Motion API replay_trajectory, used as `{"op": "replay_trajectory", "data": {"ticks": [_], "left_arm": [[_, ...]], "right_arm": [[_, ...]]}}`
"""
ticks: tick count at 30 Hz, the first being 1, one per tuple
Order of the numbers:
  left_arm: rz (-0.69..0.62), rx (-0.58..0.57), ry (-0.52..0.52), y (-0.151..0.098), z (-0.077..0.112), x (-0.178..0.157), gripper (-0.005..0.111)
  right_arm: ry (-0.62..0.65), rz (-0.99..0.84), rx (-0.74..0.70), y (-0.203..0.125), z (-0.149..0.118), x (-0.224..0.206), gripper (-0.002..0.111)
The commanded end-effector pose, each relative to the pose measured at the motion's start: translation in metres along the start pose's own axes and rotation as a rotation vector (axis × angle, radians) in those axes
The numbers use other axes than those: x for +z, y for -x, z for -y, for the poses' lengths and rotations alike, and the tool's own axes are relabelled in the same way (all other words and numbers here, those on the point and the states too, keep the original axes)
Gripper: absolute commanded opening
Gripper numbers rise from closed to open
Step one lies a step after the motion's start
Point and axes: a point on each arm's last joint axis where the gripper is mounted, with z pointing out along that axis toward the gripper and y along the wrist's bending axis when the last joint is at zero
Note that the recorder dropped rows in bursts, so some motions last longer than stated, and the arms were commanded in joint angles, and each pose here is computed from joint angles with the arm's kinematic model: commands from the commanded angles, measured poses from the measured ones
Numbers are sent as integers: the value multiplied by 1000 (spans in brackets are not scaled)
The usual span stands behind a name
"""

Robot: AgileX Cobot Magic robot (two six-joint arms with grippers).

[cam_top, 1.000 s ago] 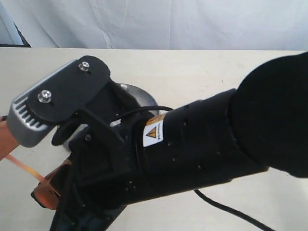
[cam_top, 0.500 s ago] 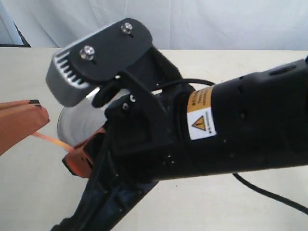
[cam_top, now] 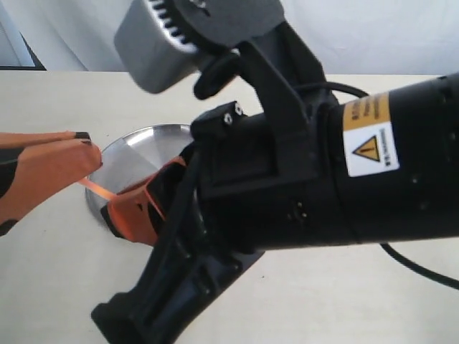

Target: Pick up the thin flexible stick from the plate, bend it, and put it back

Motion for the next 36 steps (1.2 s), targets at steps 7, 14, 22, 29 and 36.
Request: {"op": "replay_trajectory", "data": {"ticks": [7,14,22,29,36], "left_arm": [[9,32,-48,14,-6,18,0],[10,-53,-155,13,3,27,0],[-11,-56,-55,11,-6,28,0],[-16,-95,-59,11,-6,29,0],[-26,-135,-120,10,-1,28,0]], "right_arm": [[-23,0,-17,2,4,19,0],[-87,-42,7,-12,23,76,0],[-81,-97,-84,-13,18,57,0],[-86,-34,-74,-5,16,46,59],[-107,104,-36,7,19,52,43]]}}
